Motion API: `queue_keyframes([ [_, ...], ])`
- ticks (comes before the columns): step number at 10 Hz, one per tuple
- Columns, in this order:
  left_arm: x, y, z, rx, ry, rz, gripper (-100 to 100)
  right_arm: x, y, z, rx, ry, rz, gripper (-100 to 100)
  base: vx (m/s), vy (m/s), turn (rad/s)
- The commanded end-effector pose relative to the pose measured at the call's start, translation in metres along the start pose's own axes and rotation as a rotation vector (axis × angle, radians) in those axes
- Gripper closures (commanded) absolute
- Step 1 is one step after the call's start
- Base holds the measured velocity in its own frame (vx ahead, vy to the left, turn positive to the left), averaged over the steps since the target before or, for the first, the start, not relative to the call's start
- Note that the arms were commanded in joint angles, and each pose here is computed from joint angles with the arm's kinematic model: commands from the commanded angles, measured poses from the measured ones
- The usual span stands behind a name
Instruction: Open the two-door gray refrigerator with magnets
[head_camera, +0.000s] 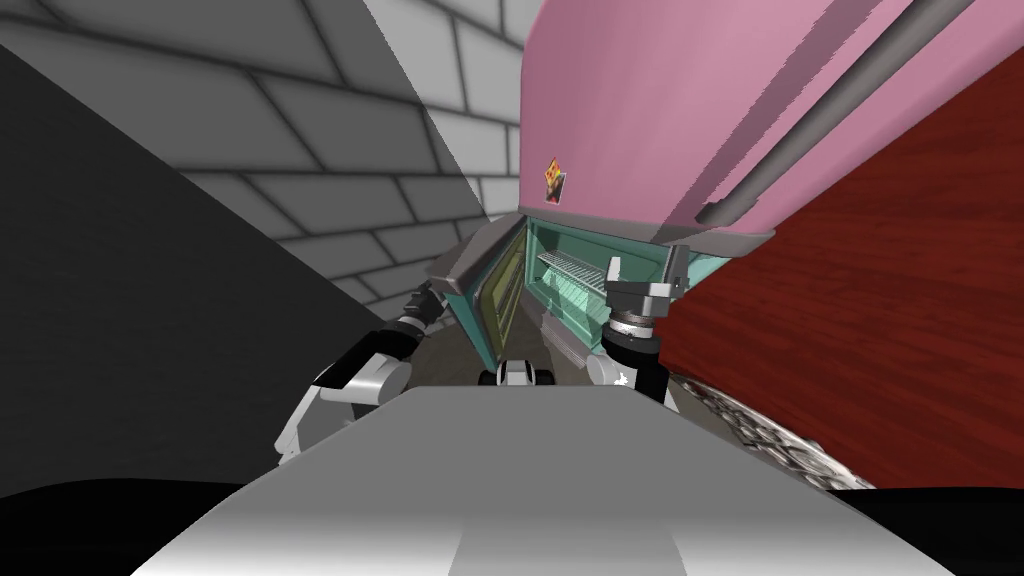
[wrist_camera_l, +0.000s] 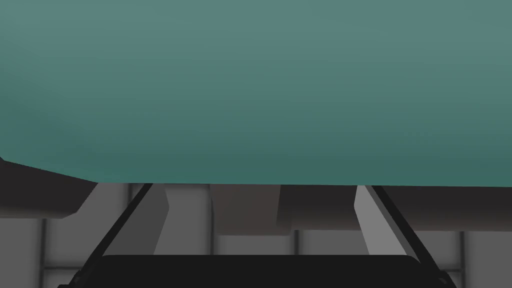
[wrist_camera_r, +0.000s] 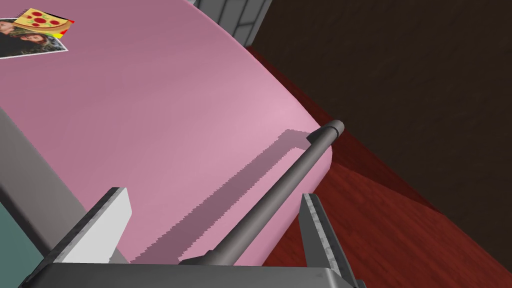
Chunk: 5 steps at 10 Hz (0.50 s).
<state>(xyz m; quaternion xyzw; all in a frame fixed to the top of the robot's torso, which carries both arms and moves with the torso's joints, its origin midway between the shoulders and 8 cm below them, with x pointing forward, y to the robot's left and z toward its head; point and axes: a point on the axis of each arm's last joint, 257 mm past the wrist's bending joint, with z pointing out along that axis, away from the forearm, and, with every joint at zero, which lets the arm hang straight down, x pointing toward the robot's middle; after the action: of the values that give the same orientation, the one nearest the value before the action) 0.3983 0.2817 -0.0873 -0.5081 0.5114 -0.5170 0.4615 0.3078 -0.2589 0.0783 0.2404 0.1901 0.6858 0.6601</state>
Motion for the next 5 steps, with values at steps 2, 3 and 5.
queue_keyframes([
  [2,0.019,0.014,0.006,-0.012,0.039,-0.065,-100,0.000,0.000,0.000,0.000,0.000,0.000,0,0.041,0.088,-0.159],
  [3,0.028,0.013,0.005,-0.010,0.062,-0.088,-100,0.000,0.000,0.000,0.000,0.000,0.000,0,0.028,0.135,-0.109],
  [5,0.025,0.012,0.006,-0.009,0.053,-0.077,-100,0.000,0.000,0.000,0.000,0.000,0.000,0,0.005,0.039,-0.012],
])
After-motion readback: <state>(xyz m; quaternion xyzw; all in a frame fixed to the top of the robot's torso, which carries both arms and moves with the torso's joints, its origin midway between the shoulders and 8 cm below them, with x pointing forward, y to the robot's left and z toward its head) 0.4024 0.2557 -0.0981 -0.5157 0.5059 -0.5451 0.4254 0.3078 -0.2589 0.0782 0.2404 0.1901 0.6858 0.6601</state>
